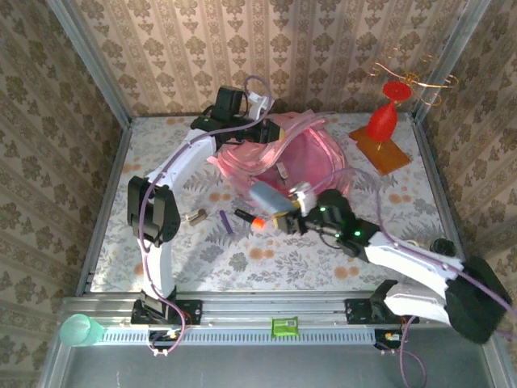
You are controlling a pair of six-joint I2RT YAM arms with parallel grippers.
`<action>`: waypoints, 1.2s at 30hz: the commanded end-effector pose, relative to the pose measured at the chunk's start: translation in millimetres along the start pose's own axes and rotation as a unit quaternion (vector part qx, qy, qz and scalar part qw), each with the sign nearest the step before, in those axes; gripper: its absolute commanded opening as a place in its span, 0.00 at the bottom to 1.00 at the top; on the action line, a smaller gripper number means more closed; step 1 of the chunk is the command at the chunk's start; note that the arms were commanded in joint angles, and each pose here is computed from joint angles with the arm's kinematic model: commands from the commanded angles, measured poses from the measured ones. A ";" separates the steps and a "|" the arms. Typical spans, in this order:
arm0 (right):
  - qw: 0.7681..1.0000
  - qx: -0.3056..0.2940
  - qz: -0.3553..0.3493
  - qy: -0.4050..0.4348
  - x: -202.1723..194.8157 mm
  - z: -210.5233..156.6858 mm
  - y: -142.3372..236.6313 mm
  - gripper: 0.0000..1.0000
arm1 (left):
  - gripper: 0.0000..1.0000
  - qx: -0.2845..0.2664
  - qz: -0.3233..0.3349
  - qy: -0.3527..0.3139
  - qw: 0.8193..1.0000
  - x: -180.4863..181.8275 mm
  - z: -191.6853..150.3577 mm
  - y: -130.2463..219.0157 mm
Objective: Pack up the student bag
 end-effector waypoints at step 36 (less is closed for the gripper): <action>0.955 0.067 -0.256 -0.134 -123.2 -33.5 19.5 0.84 | 0.00 -0.065 0.023 -0.011 0.998 4.6 -22.4 -1.8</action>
Point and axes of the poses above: each hand's point on the last joint's axis, 136 mm out from that joint toward the fingers, its own y axis back along the fingers, its own x axis along the line the jaws close on, z = x × y, the point moved 5 cm from there along y, back along the fingers, and after that the axes turned 11 degrees about y, right-handed, at the moved point
